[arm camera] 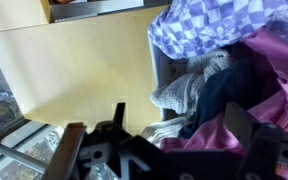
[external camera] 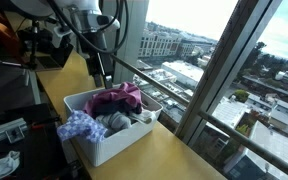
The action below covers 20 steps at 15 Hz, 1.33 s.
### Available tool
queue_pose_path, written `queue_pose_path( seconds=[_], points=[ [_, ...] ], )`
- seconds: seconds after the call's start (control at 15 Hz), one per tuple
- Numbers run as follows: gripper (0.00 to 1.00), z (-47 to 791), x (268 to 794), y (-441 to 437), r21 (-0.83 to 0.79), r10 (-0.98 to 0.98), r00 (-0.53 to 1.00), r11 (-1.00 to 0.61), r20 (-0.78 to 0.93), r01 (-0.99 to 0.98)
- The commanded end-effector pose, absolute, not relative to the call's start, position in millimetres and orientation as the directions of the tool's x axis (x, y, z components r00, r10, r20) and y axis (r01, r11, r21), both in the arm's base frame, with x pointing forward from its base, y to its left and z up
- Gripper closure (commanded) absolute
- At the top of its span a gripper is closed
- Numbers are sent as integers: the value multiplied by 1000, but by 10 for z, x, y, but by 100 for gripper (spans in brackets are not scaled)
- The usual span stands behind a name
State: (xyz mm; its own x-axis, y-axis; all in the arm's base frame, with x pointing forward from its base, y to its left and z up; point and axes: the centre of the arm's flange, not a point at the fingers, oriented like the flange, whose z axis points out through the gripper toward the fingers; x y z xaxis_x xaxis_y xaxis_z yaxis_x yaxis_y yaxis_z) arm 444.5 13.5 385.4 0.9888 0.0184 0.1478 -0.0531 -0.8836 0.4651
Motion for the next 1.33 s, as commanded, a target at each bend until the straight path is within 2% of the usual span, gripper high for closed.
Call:
queue_pose_path(
  seconds=[0.0, 0.67, 1.0, 1.07, 1.13, 1.27],
  points=[
    [0, 3584, 4251, 69, 462, 3, 997, -886, 74, -32],
    [0, 2834, 4045, 54, 394, 4, 990, -917, -138, 59],
    [0, 2565, 4049, 54, 353, 16, 982, -932, -190, 84],
    [23, 2527, 4050, 45, 346, 19, 981, -934, -193, 86],
    [26, 2493, 4051, 35, 340, 22, 981, -936, -195, 88],
    [42, 2435, 4058, 20, 330, 27, 981, -940, -193, 91]
  ],
)
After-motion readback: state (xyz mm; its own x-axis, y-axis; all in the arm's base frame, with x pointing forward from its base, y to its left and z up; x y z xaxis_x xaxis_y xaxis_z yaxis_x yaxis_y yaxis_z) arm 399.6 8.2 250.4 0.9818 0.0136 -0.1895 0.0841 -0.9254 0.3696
